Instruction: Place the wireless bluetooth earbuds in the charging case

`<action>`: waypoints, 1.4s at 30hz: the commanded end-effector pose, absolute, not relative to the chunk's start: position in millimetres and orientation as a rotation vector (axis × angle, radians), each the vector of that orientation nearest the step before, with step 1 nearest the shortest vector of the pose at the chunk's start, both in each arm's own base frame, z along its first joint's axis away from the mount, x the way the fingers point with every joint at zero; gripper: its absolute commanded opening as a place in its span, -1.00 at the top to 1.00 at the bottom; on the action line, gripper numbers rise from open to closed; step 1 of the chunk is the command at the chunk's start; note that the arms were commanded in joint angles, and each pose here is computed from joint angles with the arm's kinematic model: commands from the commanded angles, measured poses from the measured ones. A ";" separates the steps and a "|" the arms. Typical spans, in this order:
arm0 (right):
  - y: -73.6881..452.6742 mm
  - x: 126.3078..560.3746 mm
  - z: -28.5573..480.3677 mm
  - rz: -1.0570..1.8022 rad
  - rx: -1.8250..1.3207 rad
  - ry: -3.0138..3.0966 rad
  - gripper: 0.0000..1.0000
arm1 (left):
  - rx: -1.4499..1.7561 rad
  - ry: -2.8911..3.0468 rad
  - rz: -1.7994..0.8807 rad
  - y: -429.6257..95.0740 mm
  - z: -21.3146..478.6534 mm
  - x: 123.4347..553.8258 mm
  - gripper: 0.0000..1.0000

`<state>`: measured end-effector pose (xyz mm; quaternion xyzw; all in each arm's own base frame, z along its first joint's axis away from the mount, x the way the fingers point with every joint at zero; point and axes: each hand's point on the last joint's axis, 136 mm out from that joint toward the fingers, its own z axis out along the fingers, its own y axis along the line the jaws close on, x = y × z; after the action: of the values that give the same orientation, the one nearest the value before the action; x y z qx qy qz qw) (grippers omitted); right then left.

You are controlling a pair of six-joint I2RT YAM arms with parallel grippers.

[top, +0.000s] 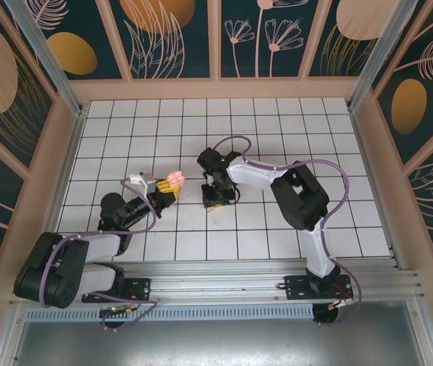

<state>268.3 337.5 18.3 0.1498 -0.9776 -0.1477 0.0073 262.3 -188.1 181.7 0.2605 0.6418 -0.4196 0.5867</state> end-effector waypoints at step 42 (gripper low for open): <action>307.1 284.0 232.5 -0.894 1.713 -3.639 0.66 | 1.120 1.493 -1.039 -259.4 157.0 252.5 0.73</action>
<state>289.6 299.0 221.8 0.3297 -0.8132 -0.1990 -0.4364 255.1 -253.2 147.7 0.4368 0.6371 -0.4169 0.4791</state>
